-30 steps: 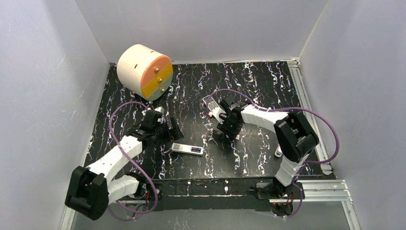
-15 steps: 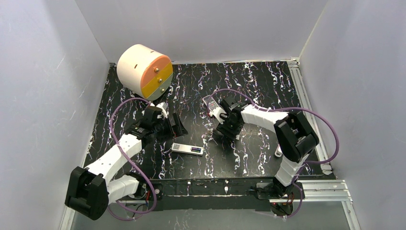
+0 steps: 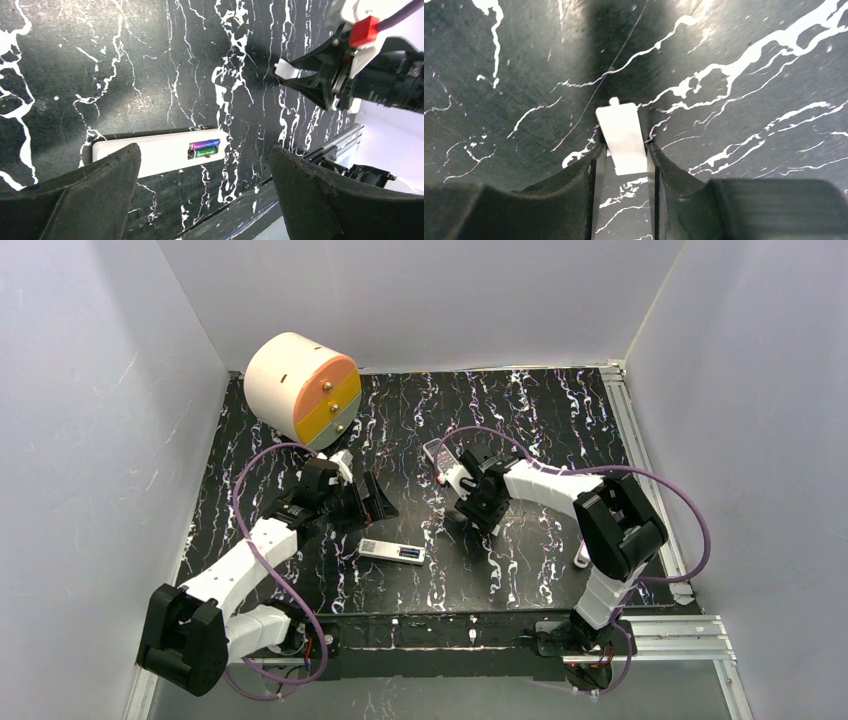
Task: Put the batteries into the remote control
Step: Pick up the battery cover at the center of the board.
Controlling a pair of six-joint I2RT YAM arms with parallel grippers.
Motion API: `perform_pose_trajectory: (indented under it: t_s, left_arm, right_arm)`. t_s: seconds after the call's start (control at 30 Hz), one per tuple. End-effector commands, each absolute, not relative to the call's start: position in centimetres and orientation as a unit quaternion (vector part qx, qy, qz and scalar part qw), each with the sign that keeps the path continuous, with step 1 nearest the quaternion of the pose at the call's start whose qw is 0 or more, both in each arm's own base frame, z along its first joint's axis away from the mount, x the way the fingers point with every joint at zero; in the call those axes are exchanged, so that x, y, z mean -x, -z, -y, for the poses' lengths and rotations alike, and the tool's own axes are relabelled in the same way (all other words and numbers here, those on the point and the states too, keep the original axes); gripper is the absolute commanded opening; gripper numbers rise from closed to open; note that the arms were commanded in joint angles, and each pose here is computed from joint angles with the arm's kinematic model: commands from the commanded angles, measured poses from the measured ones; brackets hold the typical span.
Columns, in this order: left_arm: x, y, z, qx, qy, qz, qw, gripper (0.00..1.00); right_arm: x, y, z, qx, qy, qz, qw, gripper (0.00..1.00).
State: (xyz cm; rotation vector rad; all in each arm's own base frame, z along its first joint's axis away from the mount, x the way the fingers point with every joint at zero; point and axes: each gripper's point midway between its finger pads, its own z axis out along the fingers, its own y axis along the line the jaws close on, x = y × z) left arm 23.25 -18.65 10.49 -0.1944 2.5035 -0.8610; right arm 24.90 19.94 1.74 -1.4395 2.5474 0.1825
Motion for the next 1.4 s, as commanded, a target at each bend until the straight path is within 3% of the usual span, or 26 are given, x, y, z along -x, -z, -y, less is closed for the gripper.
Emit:
perform_pose_trajectory:
  t_s: [0.0,0.17,0.33,0.53,1.07,1.37]
  left_arm:
    - [-23.5,-11.4,19.8,0.068,0.344,-0.906,0.239,0.97]
    - [-23.5,-11.1,21.3,0.081,0.387,-0.893,0.213,0.94]
    - [-24.0,-10.7,22.6,0.091,0.414,-0.885,0.193,0.76]
    - [-24.3,-10.3,22.8,0.094,0.413,-0.886,0.187,0.65]
    - [-24.3,-9.6,25.9,0.066,0.43,-0.89,0.135,0.67]
    - [-23.4,-11.0,28.2,0.014,0.488,-0.867,0.101,0.79]
  right_arm:
    - [-20.9,-0.3,-18.9,0.486,-0.074,-0.869,0.051,0.43]
    - [-20.6,-0.4,-19.4,0.503,-0.082,-0.859,0.056,0.41]
    - [-21.2,-0.7,-19.7,0.508,-0.081,-0.854,0.079,0.34]
    - [-21.9,-1.3,-19.9,0.508,-0.076,-0.852,0.102,0.29]
    - [-22.9,-6.6,-23.3,0.517,-0.15,-0.816,0.211,0.27]
    - [-22.1,-9.6,-26.5,0.529,-0.216,-0.78,0.255,0.28]
